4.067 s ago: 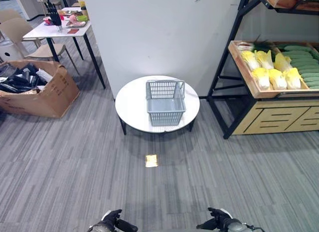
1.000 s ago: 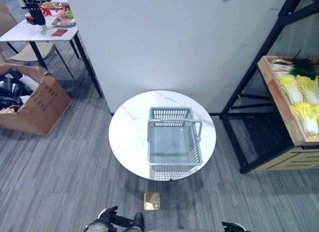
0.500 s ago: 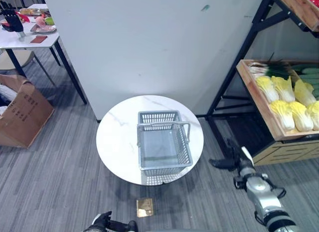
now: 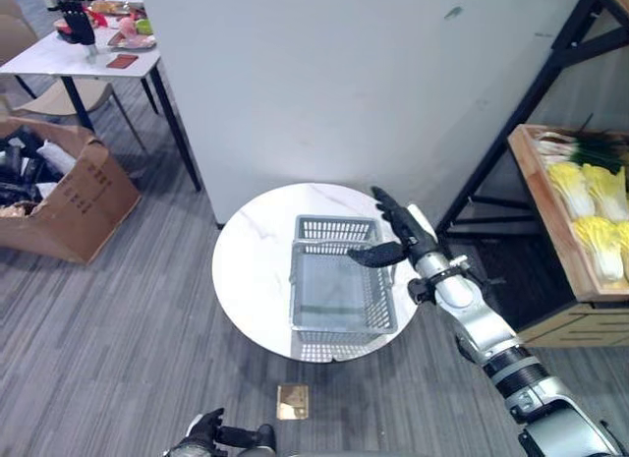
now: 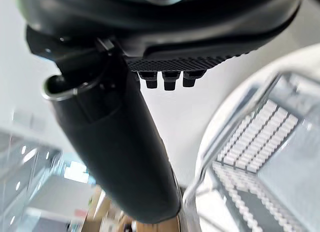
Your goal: Get the vegetables into the basket
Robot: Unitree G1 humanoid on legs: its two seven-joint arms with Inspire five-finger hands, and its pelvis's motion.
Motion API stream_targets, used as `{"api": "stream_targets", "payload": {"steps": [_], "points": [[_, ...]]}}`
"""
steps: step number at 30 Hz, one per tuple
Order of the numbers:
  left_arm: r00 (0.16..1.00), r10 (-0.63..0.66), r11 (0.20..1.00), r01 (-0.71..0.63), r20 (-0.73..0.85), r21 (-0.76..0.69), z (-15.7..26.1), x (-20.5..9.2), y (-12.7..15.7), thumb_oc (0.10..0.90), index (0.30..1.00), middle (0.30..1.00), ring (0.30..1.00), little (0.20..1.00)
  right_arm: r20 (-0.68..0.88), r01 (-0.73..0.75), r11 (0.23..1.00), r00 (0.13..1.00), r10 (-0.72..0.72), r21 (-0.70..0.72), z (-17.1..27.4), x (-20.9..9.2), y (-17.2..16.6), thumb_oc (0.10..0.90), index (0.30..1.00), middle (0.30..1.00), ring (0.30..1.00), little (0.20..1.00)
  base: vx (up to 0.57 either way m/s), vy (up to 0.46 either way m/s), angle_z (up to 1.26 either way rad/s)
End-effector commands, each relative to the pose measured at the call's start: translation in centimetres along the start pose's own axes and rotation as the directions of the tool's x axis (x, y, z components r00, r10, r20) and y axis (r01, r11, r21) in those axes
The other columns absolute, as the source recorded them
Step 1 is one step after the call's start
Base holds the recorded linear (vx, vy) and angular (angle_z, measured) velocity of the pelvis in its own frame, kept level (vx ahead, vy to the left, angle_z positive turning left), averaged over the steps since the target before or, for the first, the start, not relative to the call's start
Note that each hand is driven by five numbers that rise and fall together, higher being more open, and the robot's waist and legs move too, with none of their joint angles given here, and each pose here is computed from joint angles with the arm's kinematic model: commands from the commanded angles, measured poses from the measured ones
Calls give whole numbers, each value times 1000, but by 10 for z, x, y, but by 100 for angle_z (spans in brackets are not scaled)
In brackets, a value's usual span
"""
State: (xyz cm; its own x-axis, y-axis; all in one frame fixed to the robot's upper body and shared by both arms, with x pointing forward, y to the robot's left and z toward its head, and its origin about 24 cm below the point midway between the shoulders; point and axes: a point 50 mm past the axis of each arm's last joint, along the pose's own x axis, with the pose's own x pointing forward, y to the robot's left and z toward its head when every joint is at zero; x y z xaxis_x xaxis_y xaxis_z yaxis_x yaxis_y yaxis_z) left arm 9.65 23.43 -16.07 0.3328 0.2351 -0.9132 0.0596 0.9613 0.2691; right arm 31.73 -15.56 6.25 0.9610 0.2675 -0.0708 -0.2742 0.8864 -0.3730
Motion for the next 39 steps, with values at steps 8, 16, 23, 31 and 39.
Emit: {"api": "stream_targets", "payload": {"steps": [8,16,23,31,39], "points": [[980,20,997,-6,-199,73,-49,-7,5,900,1000,1000,1000,1000,227,8,1000,974,-2,-24,67,33,-14,900,1000,1000,1000,1000,3,4,5],[980,16,998,-4,-201,62,-50,-7,4,900,1000,1000,1000,1000,162,-39,997,986,48,-60,63,43,-9,900,1000,1000,1000,1000,-18,-11,2],[986,6,998,4,-169,56,-41,-5,2,900,1000,1000,1000,1000,81,-10,969,996,30,-245,69,62,-26,900,1000,1000,1000,1000,-24,-22,7],[989,5,1000,-1,-147,30,-35,-4,3,900,1000,1000,1000,1000,-17,93,916,994,-109,-391,72,77,-62,900,1000,1000,1000,1000,-15,-6,8],[992,5,999,0,-129,34,-29,-3,5,900,1000,1000,1000,1000,-135,52,817,978,-157,-574,61,82,-71,831,904,904,904,904,-1,-1,3]]}}
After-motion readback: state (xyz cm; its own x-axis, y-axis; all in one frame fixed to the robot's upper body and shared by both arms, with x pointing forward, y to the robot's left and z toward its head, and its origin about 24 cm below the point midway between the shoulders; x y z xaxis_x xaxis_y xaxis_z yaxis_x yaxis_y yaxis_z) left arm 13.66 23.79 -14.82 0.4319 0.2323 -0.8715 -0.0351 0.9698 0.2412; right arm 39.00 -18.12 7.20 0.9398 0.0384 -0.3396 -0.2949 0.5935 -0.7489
